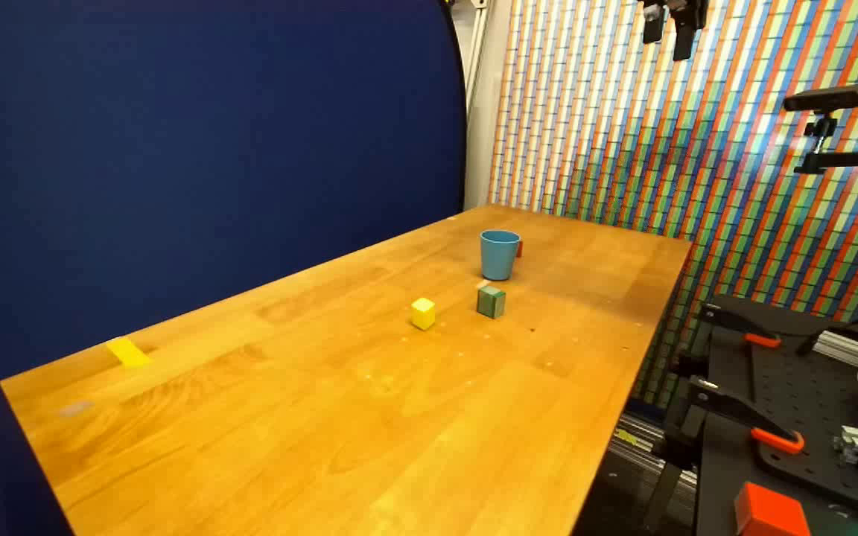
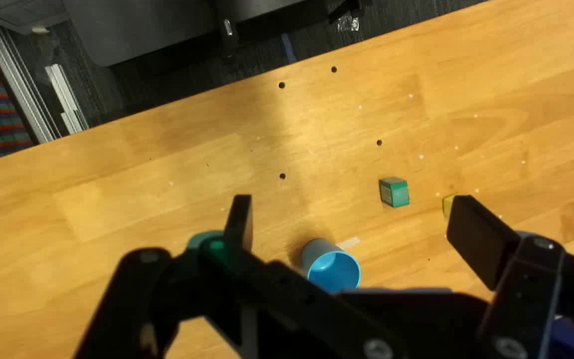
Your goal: Put the yellow block in the cup
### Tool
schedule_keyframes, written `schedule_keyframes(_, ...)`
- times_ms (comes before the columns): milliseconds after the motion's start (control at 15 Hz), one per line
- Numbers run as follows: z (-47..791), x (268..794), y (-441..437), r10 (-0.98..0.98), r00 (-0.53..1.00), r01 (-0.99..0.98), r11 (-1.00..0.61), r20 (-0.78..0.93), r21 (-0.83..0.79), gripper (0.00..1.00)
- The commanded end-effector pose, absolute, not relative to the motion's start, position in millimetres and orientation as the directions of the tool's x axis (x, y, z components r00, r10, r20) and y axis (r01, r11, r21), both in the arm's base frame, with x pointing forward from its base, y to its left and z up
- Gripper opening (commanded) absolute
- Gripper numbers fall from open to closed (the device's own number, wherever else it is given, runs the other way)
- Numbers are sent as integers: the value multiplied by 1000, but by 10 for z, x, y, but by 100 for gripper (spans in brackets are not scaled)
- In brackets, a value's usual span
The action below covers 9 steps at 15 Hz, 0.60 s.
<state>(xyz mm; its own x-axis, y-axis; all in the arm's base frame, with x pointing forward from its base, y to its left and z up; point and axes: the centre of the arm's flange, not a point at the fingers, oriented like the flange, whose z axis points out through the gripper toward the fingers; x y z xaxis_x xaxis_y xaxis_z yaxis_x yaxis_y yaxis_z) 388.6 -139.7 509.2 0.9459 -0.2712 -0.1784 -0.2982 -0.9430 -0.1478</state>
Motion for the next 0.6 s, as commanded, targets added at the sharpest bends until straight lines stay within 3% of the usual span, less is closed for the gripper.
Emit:
schedule_keyframes(0,5106,3890,-1400,-272,946,-298,-943,-175,-148,100)
schedule_keyframes(267,5152,3898,-1407,-273,948,-297,-943,-165,-148,100)
schedule_keyframes(533,4838,4399,-708,-234,964,-241,-969,-126,-47,100)
